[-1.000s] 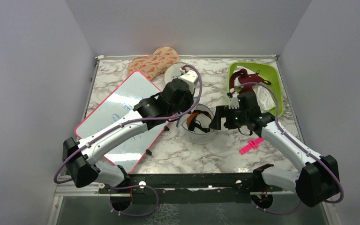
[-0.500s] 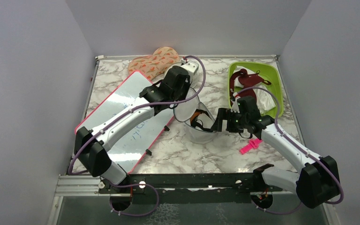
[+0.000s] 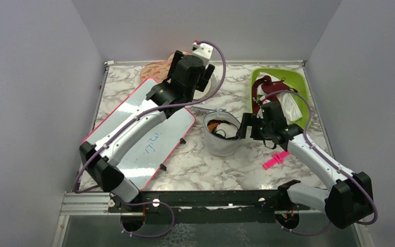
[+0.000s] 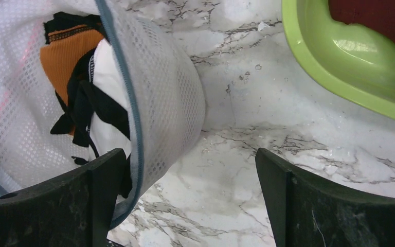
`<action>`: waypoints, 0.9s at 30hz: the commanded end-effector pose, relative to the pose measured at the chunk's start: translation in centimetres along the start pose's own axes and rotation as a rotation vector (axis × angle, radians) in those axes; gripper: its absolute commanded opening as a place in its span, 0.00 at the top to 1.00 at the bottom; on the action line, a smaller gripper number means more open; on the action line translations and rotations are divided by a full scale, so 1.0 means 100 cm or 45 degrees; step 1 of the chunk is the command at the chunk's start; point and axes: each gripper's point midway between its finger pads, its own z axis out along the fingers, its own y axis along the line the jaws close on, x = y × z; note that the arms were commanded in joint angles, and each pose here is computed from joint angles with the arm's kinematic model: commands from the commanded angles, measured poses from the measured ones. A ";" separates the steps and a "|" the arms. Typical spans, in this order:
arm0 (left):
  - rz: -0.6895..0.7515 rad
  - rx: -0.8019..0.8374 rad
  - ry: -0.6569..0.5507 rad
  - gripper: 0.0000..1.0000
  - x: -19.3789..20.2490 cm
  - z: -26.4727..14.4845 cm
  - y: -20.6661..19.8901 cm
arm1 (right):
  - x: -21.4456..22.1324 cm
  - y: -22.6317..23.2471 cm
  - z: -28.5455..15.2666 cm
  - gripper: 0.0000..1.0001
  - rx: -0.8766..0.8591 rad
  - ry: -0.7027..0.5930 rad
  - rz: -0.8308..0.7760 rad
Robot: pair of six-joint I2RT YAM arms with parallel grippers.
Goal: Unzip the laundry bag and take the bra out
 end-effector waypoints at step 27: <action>-0.746 0.785 0.292 0.30 0.154 -0.021 -0.151 | -0.032 0.097 -0.044 0.44 -0.656 -0.034 -0.310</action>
